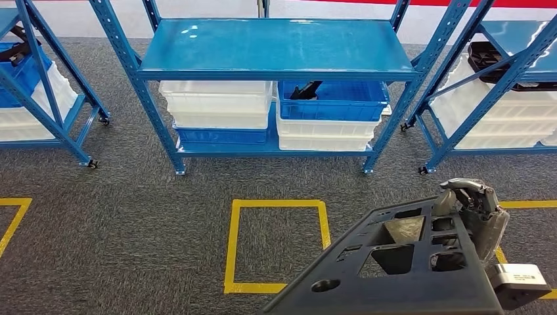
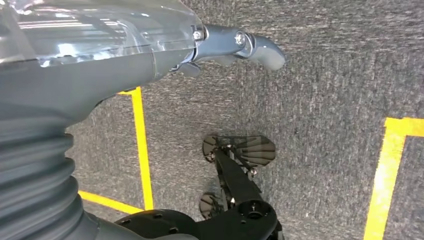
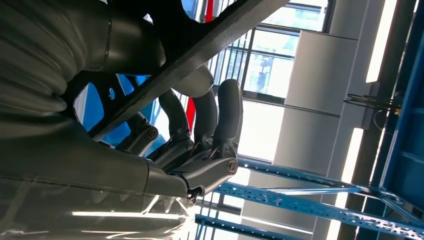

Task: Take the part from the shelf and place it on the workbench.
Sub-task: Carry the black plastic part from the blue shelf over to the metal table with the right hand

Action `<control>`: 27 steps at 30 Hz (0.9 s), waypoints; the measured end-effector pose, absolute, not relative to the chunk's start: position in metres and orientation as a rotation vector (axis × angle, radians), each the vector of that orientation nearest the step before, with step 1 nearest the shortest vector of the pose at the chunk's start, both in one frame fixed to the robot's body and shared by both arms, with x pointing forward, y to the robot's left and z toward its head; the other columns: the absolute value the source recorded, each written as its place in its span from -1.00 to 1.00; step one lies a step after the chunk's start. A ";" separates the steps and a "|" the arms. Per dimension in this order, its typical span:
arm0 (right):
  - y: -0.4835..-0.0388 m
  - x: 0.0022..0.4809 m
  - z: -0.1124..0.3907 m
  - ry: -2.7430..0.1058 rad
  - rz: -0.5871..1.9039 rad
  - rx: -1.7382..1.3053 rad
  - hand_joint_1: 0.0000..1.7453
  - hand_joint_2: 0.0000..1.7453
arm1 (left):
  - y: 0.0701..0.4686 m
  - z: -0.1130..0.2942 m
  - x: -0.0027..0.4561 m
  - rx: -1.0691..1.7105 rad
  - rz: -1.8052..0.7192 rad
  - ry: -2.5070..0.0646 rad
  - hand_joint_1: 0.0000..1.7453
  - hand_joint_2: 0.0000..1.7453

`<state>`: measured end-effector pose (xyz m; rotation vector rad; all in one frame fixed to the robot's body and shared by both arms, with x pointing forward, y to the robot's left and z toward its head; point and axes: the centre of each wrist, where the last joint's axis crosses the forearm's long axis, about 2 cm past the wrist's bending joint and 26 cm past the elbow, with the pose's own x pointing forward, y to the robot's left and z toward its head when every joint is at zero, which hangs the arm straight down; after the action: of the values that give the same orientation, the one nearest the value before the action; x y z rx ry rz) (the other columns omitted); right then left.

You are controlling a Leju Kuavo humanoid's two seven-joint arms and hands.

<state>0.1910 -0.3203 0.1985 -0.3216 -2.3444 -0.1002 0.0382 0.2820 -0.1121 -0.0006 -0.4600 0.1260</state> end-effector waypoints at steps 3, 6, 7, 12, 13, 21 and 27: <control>-0.320 0.196 0.203 -2.375 -0.090 -0.333 1.00 1.00 | 0.282 -0.112 0.039 0.000 0.128 -0.471 -1.00 1.00; -0.320 0.198 0.205 -2.386 -0.088 -0.336 1.00 1.00 | 0.282 -0.112 0.040 -0.003 0.124 -0.477 -1.00 1.00; -0.320 0.198 0.205 -2.389 -0.089 -0.336 1.00 1.00 | 0.281 -0.112 0.040 -0.004 0.121 -0.478 -1.00 1.00; -0.320 0.200 0.206 -2.398 -0.095 -0.331 1.00 1.00 | 0.278 -0.112 0.039 -0.017 0.112 -0.481 -1.00 1.00; -0.320 0.200 0.206 -2.398 -0.095 -0.330 1.00 1.00 | 0.278 -0.112 0.039 -0.017 0.112 -0.481 -1.00 1.00; -0.319 0.202 0.208 -2.409 -0.109 -0.313 1.00 1.00 | 0.278 -0.112 0.040 -0.014 0.108 -0.485 -1.00 1.00; -0.318 0.201 0.207 -2.408 -0.122 -0.301 1.00 1.00 | 0.279 -0.112 0.040 -0.012 0.102 -0.482 -1.00 1.00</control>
<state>0.2009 -0.3176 0.2068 -0.3006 -2.4081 -0.1224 0.0404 0.2793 -0.1119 -0.0122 -0.4819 0.1021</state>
